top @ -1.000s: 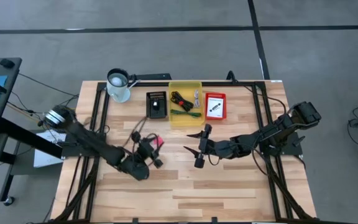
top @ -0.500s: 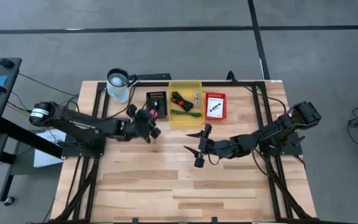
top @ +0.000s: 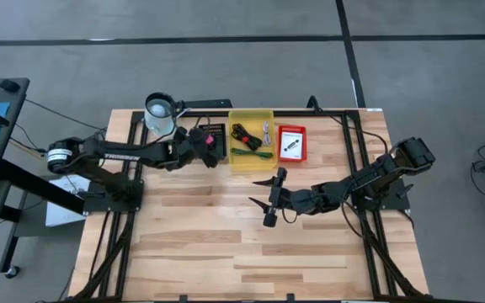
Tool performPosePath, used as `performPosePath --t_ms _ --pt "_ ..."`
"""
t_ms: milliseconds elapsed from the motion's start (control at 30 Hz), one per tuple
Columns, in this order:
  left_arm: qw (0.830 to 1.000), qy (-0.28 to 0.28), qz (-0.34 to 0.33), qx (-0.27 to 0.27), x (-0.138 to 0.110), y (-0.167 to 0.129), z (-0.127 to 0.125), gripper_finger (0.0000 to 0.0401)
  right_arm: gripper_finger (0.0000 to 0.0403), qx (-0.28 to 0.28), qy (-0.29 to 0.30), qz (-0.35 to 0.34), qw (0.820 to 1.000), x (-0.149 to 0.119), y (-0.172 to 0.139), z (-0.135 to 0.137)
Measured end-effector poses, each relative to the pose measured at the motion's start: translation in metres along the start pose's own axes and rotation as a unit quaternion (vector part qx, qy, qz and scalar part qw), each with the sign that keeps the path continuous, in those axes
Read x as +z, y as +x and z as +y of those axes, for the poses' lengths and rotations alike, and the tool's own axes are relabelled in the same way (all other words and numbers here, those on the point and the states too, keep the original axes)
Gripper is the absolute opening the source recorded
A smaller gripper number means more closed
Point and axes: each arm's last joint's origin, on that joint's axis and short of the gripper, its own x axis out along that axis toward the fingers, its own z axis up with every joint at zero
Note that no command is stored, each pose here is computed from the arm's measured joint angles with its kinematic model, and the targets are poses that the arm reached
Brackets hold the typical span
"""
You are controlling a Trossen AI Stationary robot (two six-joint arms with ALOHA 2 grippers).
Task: Pick and place items into bin
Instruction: Put the pink charger adapter into the black bin, then return to Home Position
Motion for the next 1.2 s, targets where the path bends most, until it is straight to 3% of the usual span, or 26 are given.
performPosePath --t_ms 433,600,800,1200 --pt "0.998 0.008 0.058 0.022 -0.028 0.057 -0.004 0.0148 0.0233 0.0 -0.011 0.011 1.0 -0.002 0.0 0.0" --pt "0.998 0.008 0.053 0.033 -0.029 0.061 -0.003 0.0148 0.0233 -0.001 -0.012 0.012 1.0 -0.003 0.0 0.0" --pt "0.999 0.023 0.024 0.001 -0.023 0.06 -0.01 0.0153 0.0233 -0.004 -0.011 0.013 1.0 -0.003 0.001 -0.002" --pt "1.0 0.019 0.017 0.003 -0.023 0.059 -0.012 0.0206 0.0233 -0.004 -0.011 0.013 1.0 -0.003 0.001 -0.002"
